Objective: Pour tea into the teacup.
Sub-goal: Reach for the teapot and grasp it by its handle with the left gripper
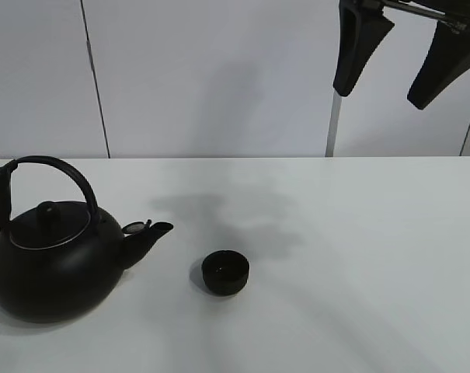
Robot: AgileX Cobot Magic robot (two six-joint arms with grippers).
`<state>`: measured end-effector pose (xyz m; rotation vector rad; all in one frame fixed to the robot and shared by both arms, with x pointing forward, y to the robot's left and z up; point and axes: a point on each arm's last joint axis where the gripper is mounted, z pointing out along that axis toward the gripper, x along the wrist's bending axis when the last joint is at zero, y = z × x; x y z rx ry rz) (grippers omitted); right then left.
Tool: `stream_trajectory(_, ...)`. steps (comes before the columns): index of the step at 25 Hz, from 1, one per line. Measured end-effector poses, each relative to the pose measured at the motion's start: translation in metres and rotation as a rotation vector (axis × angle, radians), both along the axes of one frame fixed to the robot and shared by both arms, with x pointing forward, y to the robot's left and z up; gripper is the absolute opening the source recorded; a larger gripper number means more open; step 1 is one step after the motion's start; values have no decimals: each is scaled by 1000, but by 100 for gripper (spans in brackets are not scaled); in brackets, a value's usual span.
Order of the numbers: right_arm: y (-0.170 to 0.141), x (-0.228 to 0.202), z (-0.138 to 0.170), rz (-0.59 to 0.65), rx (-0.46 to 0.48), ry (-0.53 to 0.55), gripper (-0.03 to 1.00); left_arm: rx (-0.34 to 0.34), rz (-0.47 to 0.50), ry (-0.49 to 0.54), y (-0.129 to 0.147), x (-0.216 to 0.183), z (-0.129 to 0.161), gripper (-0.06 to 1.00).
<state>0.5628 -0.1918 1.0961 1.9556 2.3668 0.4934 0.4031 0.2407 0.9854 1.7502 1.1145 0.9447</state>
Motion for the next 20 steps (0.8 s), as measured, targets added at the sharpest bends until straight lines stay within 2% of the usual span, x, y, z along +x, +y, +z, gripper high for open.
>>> stream_trajectory(4, 0, 0, 0, 0, -1, 0, 55, 23, -41, -12, -5, 4, -4, 59)
stream_trajectory(9, 0, 0, 0, 0, -1, 0, 55, 91, -83, 6, -12, 16, -21, 59)
stream_trajectory(16, 0, 0, 0, 0, -1, 0, 55, 113, -43, -43, -16, 36, -43, 59)
stream_trajectory(20, 0, 0, 0, 0, -1, 0, 55, 89, -1, -26, -17, 43, -58, 59)
